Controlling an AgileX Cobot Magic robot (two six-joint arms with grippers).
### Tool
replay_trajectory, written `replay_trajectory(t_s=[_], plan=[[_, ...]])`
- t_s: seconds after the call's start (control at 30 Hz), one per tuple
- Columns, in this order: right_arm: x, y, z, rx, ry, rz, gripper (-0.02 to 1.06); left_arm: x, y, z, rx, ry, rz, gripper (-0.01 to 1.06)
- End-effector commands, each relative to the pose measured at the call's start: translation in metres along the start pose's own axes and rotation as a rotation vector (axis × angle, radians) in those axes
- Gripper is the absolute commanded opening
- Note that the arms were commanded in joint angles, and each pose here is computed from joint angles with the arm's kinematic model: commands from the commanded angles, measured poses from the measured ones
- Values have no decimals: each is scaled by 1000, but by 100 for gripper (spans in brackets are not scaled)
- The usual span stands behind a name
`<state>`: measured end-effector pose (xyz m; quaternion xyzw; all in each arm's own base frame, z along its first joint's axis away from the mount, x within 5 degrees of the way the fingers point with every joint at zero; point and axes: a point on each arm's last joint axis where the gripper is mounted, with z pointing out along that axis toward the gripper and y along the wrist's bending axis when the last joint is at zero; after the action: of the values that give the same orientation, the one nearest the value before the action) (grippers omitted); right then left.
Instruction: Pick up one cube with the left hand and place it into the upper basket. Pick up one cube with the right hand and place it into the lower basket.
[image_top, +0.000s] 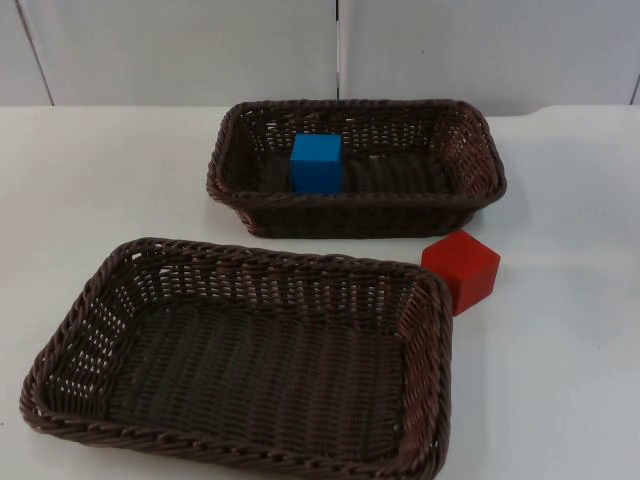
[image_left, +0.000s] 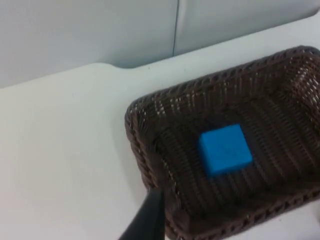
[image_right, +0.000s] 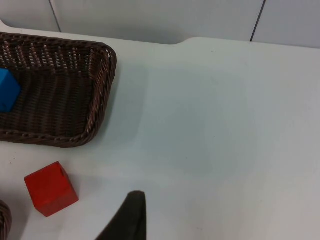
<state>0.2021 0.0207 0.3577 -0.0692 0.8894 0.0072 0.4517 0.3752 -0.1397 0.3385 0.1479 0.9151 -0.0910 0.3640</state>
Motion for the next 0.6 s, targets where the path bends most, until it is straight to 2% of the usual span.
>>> replay_trajectory(t_s=[0.0, 0.57], plan=[[0, -1, -1, 6, 0, 2, 101, 12, 0, -20, -3, -38, -2, 90], [2, -1, -1, 5, 12, 3, 101, 95, 4, -81, -34, -35, -4, 90]])
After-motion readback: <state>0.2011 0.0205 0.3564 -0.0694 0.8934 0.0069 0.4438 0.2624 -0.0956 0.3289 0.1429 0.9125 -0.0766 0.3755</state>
